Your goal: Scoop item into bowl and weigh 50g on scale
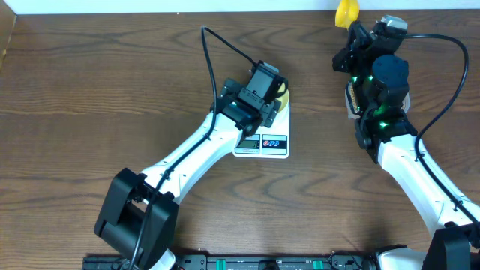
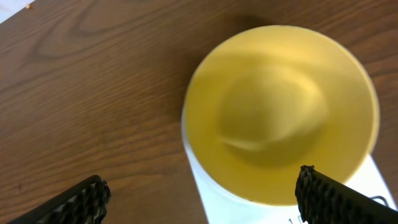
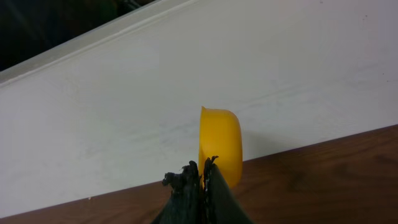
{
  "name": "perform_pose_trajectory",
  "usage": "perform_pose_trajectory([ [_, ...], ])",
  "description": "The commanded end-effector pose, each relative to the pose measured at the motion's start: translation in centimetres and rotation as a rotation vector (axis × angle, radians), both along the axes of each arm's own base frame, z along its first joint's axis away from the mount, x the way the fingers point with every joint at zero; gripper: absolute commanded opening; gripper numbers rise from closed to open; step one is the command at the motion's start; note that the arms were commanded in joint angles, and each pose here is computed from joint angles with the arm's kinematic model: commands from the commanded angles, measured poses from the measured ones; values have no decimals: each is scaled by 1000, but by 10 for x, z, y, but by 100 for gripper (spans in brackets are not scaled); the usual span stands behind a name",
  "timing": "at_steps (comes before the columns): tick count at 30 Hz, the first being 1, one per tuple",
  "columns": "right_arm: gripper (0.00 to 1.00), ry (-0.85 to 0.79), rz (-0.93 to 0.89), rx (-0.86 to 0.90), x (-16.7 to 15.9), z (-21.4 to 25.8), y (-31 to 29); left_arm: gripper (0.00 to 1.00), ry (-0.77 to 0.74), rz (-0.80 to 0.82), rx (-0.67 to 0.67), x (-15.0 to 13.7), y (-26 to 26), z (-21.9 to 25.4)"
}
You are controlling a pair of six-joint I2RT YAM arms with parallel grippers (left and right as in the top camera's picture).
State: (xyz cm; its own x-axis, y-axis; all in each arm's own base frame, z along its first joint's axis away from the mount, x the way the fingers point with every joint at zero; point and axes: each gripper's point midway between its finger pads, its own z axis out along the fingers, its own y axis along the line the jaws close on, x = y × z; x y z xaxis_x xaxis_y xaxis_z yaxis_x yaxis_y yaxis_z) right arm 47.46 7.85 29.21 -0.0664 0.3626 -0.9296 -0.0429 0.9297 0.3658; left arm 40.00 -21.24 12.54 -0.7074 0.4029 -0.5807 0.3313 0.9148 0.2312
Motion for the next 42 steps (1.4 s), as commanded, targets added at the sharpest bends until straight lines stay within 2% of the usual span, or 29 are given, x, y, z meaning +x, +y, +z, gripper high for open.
perform_pose_trajectory([
  [1, 1, -14, -19, 8, 2, 7, -5, 98, 12, 0, 16, 2, 5, -6],
  [9, 1, -11, -21, 8, 3, 7, -6, 98, 56, 0, 46, 1, 5, -28],
  [27, 1, -10, -21, 7, 3, 6, -6, 98, 139, 0, 104, -16, 17, -41],
  [42, 1, -12, -22, 8, 3, 7, -6, 98, 130, 0, 98, -14, 16, -39],
])
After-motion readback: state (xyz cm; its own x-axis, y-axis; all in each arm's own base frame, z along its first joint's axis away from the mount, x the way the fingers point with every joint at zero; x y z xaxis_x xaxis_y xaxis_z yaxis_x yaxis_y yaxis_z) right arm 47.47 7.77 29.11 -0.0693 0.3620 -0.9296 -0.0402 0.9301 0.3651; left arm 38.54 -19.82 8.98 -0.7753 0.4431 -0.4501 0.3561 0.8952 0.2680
